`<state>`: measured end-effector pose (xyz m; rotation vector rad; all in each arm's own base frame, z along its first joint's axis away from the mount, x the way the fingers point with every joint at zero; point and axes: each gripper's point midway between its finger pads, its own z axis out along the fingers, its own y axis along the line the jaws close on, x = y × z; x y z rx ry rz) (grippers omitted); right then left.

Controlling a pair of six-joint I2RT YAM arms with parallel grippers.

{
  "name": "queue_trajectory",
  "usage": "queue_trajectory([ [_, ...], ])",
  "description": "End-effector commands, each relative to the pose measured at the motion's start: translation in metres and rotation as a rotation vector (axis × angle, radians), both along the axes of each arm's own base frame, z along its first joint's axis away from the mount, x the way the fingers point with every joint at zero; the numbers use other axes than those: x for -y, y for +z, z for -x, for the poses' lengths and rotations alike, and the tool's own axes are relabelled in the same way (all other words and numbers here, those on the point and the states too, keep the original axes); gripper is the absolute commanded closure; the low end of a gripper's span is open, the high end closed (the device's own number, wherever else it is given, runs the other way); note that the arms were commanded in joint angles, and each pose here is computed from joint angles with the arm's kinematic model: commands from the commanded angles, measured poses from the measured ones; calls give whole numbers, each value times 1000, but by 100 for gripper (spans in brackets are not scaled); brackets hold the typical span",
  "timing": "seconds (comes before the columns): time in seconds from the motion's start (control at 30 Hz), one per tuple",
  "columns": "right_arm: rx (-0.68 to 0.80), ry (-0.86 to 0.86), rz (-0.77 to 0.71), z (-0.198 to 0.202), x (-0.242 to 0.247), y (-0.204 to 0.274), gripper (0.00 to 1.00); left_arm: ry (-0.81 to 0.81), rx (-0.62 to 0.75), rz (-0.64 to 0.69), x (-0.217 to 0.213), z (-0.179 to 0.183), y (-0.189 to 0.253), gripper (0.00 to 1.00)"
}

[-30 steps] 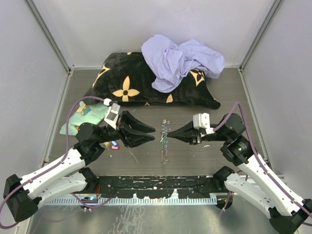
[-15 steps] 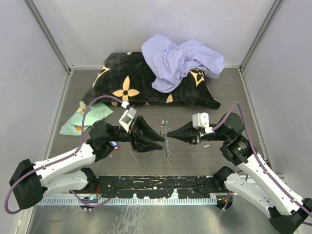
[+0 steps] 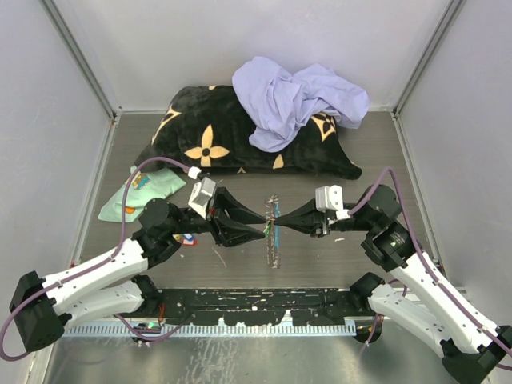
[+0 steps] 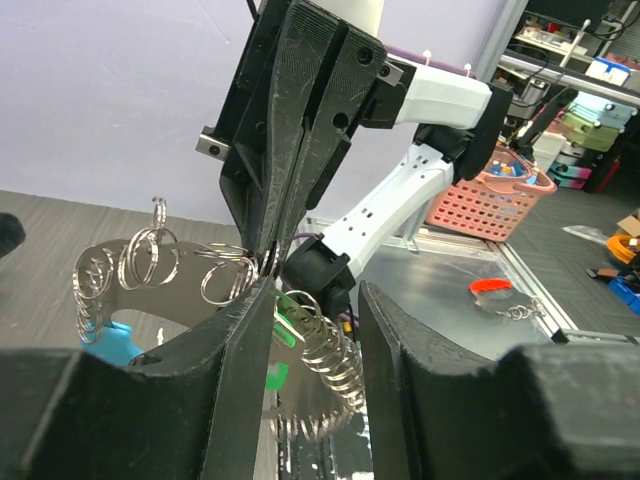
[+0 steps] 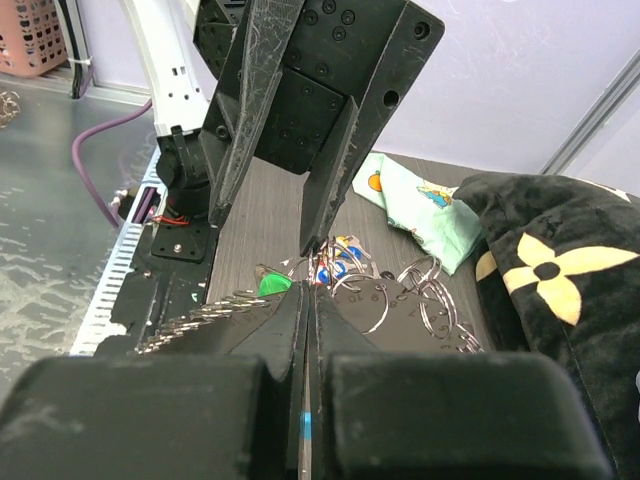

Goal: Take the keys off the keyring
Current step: Remove the key from the keyring.

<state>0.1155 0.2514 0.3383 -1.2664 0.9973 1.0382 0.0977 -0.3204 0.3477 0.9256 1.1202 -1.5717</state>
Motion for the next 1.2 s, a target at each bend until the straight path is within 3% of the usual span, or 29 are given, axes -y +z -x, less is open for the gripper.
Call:
queue_trajectory([
  [0.0, 96, 17, -64, 6, 2, 34, 99, 54, 63, 50, -4, -5, 22, 60],
  [0.73, 93, 21, -62, 5, 0, 34, 99, 51, 40, 45, 5, -9, 23, 72],
  [1.17, 91, 25, -62, 6, 1, 36, 99, 73, 29, 27, 11, -14, 16, 73],
])
